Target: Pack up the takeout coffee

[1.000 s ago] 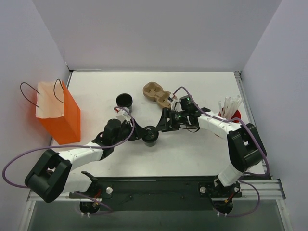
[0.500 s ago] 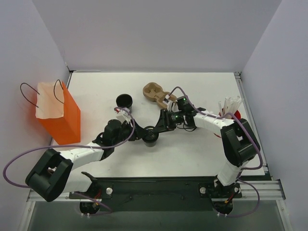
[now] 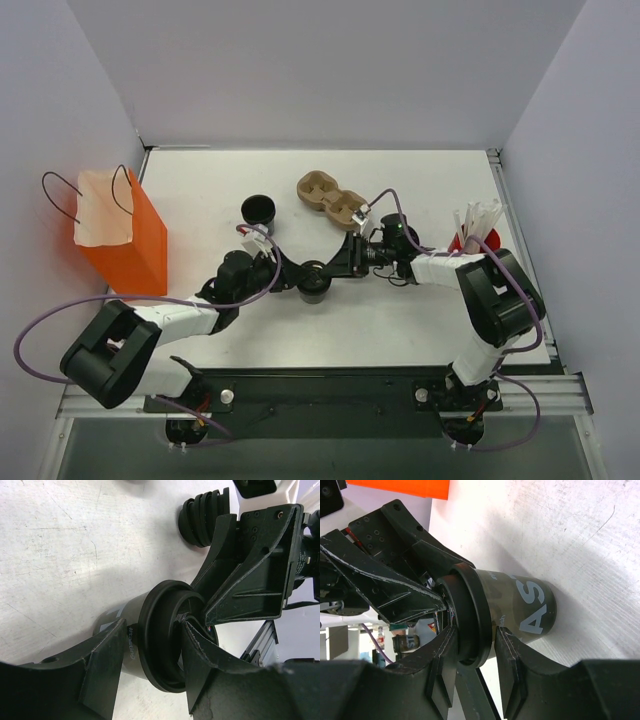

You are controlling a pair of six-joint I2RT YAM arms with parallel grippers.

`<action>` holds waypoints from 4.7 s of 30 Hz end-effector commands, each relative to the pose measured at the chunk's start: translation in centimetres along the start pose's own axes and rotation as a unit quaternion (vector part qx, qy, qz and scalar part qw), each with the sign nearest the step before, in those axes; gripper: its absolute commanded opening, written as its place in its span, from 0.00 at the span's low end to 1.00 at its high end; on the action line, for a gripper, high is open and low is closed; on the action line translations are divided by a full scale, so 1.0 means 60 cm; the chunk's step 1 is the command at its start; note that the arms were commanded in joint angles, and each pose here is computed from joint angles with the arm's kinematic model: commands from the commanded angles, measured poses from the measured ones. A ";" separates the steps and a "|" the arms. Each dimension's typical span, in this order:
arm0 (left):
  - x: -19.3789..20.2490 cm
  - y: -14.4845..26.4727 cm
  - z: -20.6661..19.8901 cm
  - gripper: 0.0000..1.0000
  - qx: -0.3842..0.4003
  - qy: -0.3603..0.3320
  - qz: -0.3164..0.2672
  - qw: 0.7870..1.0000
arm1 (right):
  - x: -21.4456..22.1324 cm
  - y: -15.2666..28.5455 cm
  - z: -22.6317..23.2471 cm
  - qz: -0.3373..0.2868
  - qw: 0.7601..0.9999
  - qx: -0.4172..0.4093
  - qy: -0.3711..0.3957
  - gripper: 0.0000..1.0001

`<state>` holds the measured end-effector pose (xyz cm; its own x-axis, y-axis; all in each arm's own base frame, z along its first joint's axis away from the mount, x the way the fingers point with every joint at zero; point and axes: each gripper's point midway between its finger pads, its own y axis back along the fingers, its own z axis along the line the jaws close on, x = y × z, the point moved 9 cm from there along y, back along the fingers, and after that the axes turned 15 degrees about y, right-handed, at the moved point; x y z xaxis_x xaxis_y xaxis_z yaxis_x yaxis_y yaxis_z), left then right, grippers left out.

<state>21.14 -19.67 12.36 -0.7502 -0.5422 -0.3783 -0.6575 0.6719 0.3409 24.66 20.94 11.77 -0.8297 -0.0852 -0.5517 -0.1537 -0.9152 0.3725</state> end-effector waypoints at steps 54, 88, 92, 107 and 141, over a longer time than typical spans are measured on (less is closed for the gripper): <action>0.050 -0.015 0.125 0.54 -0.143 -0.048 0.120 0.981 | 0.080 0.007 -0.044 0.045 0.986 0.153 -0.053 0.35; -0.033 -0.011 -0.022 0.64 -0.078 -0.057 0.095 0.991 | 0.050 0.003 0.026 -0.010 0.979 0.200 -0.048 0.27; -0.025 -0.005 -0.012 0.63 -0.081 -0.046 0.088 0.992 | 0.045 -0.001 0.033 -0.014 0.980 0.195 -0.047 0.27; -0.011 -0.016 0.047 0.55 -0.150 -0.072 0.104 0.981 | 0.004 0.029 0.076 -0.033 0.989 0.145 -0.006 0.58; 0.006 -0.032 0.073 0.55 -0.135 -0.082 0.127 0.979 | -0.070 0.040 0.007 -0.022 0.992 0.128 0.010 0.30</action>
<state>25.16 -21.33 13.69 -0.7973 -0.3652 -0.4806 -0.5669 0.7265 0.3884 26.60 18.92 14.39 -0.8335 -0.0599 -0.5493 -0.3135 -0.7674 0.5593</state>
